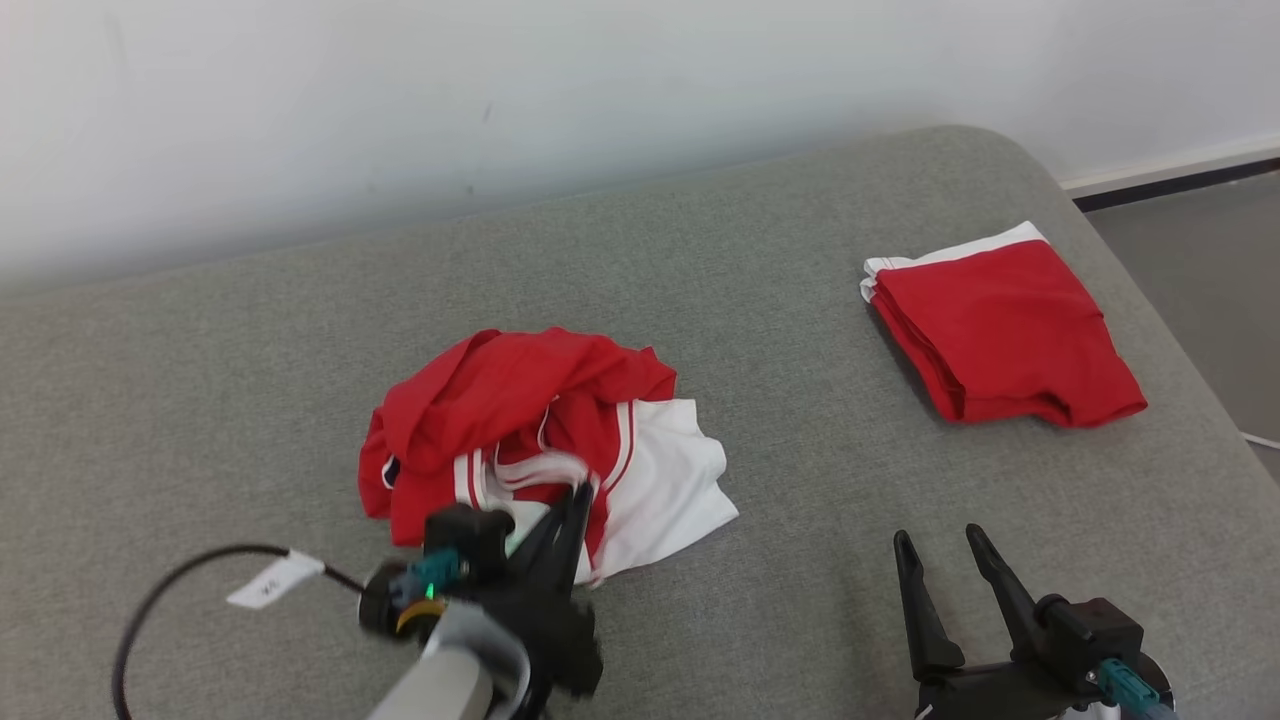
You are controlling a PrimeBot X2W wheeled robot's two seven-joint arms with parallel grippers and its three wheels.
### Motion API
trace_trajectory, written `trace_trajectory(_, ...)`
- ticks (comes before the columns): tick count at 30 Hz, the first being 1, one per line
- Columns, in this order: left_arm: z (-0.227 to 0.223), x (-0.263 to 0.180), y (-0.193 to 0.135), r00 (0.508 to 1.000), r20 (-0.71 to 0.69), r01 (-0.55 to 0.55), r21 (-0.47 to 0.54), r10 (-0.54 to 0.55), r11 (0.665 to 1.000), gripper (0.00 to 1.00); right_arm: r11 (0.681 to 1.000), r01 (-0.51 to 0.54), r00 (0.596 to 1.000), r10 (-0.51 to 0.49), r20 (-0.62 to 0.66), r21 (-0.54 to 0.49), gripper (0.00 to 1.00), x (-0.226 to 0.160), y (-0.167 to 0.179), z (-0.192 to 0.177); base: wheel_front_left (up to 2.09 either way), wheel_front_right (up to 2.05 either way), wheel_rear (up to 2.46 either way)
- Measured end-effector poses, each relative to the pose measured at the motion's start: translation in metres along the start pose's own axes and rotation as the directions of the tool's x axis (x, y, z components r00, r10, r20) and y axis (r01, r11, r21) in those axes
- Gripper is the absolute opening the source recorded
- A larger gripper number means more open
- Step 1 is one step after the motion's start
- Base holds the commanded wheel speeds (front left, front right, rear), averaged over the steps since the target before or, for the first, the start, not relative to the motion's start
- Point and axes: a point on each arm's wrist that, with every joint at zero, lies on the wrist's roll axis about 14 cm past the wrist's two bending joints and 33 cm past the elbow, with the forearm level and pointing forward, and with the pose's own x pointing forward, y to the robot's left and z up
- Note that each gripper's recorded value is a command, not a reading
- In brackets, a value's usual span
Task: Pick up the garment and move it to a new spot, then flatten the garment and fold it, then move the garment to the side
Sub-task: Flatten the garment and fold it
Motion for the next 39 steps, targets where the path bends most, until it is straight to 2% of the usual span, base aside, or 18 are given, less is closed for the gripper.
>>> trace_trajectory(5, 0.076, 0.018, -0.022, 0.977, 0.191, 0.082, 0.065, -0.093, 0.994, 0.00, 1.000, -0.009, 1.000, 0.009, -0.002, 0.002, 1.00, 0.002, 0.003, -0.002, 0.00, 0.00, 0.00)
trace_trajectory(11, 0.169, 0.024, -0.071, 0.896, 0.364, 0.198, 0.183, -0.253, 0.963, 0.00, 1.000, -0.022, 1.000, 0.022, 0.017, 0.012, 1.00, 0.004, 0.007, 0.001, 0.00, 0.00, 0.00)
trace_trajectory(14, 0.210, 0.018, -0.096, 0.839, 0.435, 0.246, 0.235, -0.328, 0.940, 0.00, 1.000, -0.022, 1.000, 0.022, 0.017, 0.018, 1.00, 0.005, 0.007, 0.000, 0.00, 0.00, 0.00)
trace_trajectory(18, 0.268, -0.001, -0.132, 0.730, 0.530, 0.322, 0.291, -0.432, 0.901, 0.00, 0.999, -0.028, 1.000, 0.027, 0.012, 0.019, 1.00, 0.005, 0.009, -0.003, 0.00, 0.00, 0.00)
trace_trajectory(19, 0.281, -0.007, -0.141, 0.700, 0.550, 0.350, 0.292, -0.456, 0.890, 0.00, 0.999, -0.032, 0.999, 0.032, 0.014, 0.019, 1.00, 0.006, 0.010, -0.002, 0.00, 0.00, 0.00)
trace_trajectory(20, 0.302, -0.021, -0.161, 0.639, 0.580, 0.400, 0.310, -0.505, 0.862, 0.00, 0.999, -0.039, 0.999, 0.038, 0.018, 0.020, 1.00, 0.007, 0.012, -0.002, 0.00, 0.00, 0.00)
trace_trajectory(22, 0.320, -0.034, -0.177, 0.581, 0.605, 0.439, 0.330, -0.544, 0.836, 0.00, 0.999, -0.045, 0.999, 0.044, 0.022, 0.019, 1.00, 0.008, 0.014, -0.001, 0.00, 0.00, 0.00)
trace_trajectory(26, 0.337, -0.046, -0.182, 0.542, 0.638, 0.441, 0.337, -0.546, 0.832, 0.00, 0.998, -0.053, 0.998, 0.053, 0.024, 0.021, 1.00, 0.010, 0.017, 0.000, 0.00, 0.00, 0.00)
trace_trajectory(28, 0.338, -0.048, -0.173, 0.547, 0.660, 0.435, 0.303, -0.516, 0.848, 0.00, 0.998, -0.059, 0.998, 0.059, 0.022, 0.023, 1.00, 0.011, 0.019, -0.001, 0.00, 0.00, 0.00)
trace_trajectory(31, 0.324, -0.045, -0.135, 0.612, 0.671, 0.364, 0.231, -0.419, 0.902, 0.00, 0.997, -0.079, 0.997, 0.079, 0.017, 0.023, 1.00, 0.014, 0.025, -0.002, 0.00, 0.00, 0.00)
trace_trajectory(35, 0.278, -0.043, -0.044, 0.753, 0.632, 0.173, 0.078, -0.183, 0.982, 0.00, 0.993, -0.117, 0.993, 0.117, 0.012, 0.018, 1.00, 0.020, 0.038, -0.002, 0.00, 0.00, 0.00)
trace_trajectory(37, 0.247, -0.048, -0.001, 0.806, 0.589, 0.068, 0.006, -0.058, 0.998, 0.00, 0.991, -0.132, 0.991, 0.132, 0.011, 0.015, 1.00, 0.024, 0.043, -0.001, 0.00, 0.00, 0.00)
trace_trajectory(39, 0.215, -0.059, 0.043, 0.840, 0.537, -0.053, -0.059, 0.076, 0.997, 0.00, 0.990, -0.143, 0.990, 0.143, 0.006, 0.008, 1.00, 0.027, 0.046, -0.002, 0.00, 0.00, 0.00)
